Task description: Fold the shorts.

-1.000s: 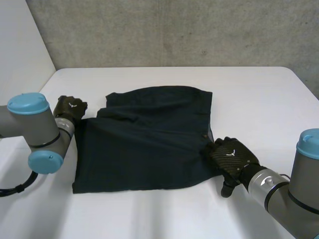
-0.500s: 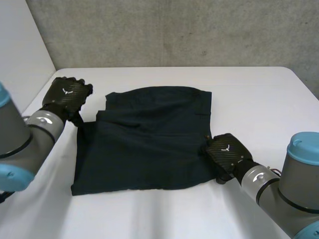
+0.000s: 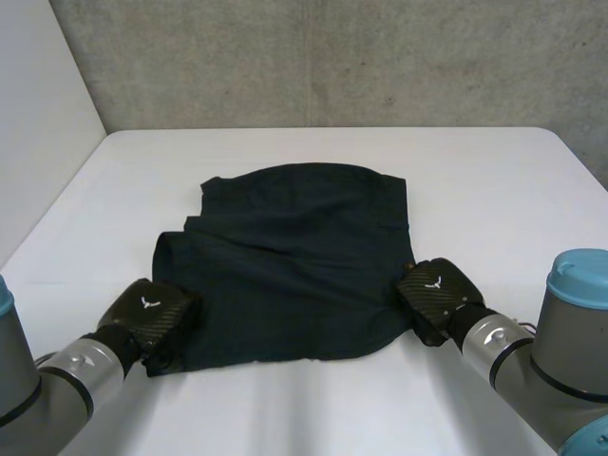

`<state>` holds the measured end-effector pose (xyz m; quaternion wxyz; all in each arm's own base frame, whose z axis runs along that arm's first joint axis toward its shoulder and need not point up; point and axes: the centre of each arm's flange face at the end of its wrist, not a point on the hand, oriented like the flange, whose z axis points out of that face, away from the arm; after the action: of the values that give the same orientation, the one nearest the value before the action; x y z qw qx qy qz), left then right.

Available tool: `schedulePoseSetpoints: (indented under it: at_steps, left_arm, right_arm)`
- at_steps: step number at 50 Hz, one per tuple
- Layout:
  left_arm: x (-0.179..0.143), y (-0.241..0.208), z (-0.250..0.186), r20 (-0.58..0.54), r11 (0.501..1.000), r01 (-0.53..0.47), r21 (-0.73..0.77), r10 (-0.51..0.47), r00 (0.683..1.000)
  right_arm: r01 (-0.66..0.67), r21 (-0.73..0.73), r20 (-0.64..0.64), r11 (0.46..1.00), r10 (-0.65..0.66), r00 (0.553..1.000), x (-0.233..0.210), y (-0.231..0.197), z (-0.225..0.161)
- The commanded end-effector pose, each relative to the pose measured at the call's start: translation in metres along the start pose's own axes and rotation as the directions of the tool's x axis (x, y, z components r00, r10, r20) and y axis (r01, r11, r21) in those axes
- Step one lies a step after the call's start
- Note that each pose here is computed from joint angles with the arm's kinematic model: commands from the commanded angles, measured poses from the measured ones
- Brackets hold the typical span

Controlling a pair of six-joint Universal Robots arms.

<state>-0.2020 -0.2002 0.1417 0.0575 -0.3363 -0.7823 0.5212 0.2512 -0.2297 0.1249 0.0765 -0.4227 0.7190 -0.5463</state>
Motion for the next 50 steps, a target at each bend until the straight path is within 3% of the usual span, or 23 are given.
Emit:
schedulePoseSetpoints:
  at_steps: [1,14,21,29,38,45,50]
  left_arm:
    - [-0.003,0.006,0.013,0.019,1.0,0.0,-0.014,0.0,1.0]
    - [0.004,0.019,0.016,0.002,0.996,-0.026,-0.089,0.026,1.0]
    - [-0.003,0.001,-0.007,0.075,0.991,-0.076,-0.111,0.085,0.994]
    - [-0.002,-0.027,-0.057,0.069,0.978,-0.173,-0.114,0.181,0.981]
    - [0.017,-0.036,-0.094,-0.015,0.957,-0.261,-0.123,0.261,0.965]
    - [0.012,-0.046,-0.081,0.01,0.953,-0.292,-0.075,0.294,0.956]
    - [-0.004,-0.058,-0.03,0.077,0.95,-0.311,-0.019,0.312,0.947]
  right_arm:
    - [-0.008,-0.024,0.014,1.0,0.008,1.0,-0.003,0.003,-0.003]
    - [-0.001,-0.007,-0.006,1.0,0.001,1.0,0.001,-0.004,-0.008]
    - [0.016,0.004,-0.014,1.0,-0.016,1.0,0.007,-0.023,-0.023]
    - [0.041,-0.133,0.107,0.99,-0.027,0.994,0.003,-0.05,-0.069]
    - [0.196,-0.313,0.288,0.929,-0.104,0.952,-0.003,-0.058,-0.112]
    - [0.17,-0.301,0.279,0.938,-0.084,0.957,0.011,-0.069,-0.108]
    - [0.104,-0.26,0.19,0.96,-0.055,0.98,0.034,-0.069,-0.076]
